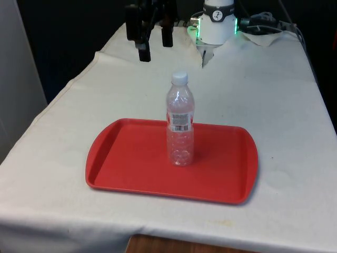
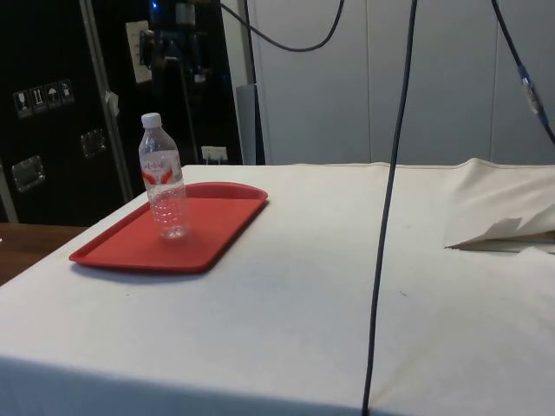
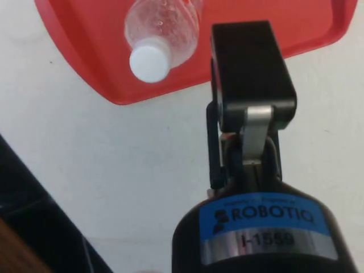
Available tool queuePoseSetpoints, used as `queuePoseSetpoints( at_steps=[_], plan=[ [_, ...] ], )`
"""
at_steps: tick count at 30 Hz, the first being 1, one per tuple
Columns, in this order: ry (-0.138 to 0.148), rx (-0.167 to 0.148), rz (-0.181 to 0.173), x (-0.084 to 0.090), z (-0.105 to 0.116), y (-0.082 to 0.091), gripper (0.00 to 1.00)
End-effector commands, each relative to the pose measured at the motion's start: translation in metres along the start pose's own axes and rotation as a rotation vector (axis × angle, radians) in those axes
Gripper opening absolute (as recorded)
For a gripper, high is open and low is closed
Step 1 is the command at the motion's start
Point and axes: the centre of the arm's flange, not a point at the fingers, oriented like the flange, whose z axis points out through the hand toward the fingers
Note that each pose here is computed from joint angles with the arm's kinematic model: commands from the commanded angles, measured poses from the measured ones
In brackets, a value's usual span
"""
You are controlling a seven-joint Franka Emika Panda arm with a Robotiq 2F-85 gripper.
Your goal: Place the bottle upright on the tray.
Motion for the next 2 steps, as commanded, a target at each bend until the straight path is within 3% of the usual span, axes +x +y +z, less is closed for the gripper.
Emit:
queuePoseSetpoints(
  at_steps=[1, 2],
  plan=[
    [-0.02, 0.002, -0.003, 0.0014, -0.0013, -0.0004, 1.0],
    [-0.026, 0.002, -0.006, 0.0023, -0.0012, -0.0005, 1.0]
  ],
)
